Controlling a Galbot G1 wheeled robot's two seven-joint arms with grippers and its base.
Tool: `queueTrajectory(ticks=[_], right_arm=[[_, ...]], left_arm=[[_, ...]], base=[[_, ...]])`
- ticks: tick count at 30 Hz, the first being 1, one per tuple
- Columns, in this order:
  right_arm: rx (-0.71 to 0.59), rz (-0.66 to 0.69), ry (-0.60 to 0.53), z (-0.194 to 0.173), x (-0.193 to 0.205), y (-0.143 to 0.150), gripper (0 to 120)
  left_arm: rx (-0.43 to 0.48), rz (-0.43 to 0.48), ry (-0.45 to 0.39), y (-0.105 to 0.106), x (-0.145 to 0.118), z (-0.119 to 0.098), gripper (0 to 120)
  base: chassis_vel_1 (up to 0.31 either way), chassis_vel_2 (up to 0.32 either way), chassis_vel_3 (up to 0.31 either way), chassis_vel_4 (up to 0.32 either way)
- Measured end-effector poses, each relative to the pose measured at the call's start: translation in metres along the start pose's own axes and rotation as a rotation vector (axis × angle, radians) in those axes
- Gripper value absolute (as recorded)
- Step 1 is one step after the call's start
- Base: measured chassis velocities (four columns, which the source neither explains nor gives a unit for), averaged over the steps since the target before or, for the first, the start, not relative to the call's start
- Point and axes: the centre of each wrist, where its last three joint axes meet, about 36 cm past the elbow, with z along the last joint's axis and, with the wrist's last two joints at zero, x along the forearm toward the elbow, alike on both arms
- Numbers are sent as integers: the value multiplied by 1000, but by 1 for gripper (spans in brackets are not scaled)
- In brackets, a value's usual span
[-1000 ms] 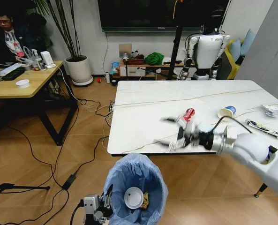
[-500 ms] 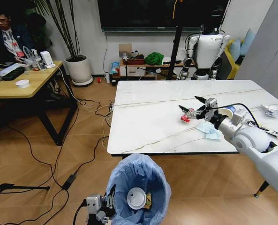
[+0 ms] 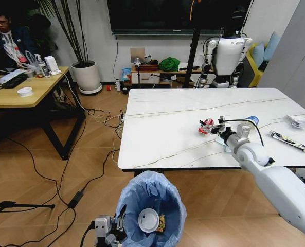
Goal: Pick up the trash bin and place the trash from the table into it.
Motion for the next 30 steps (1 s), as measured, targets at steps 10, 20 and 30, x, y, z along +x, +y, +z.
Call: queueTrajectory(ticks=[10,20,30], right_arm=[[3,44,46,13,-12,-17,100],[14,1,72,30,-11,-1,100],[37,-17,81,34,-13,1,100]], left_arm=[[-1,7,5,1,-4,2,0],[-4,9,5,2,-3,1,0],[-1,12,0,5,-3,-3,0]], base=[[0,0,0,0],[0,0,0,0],[0,0,0,0]])
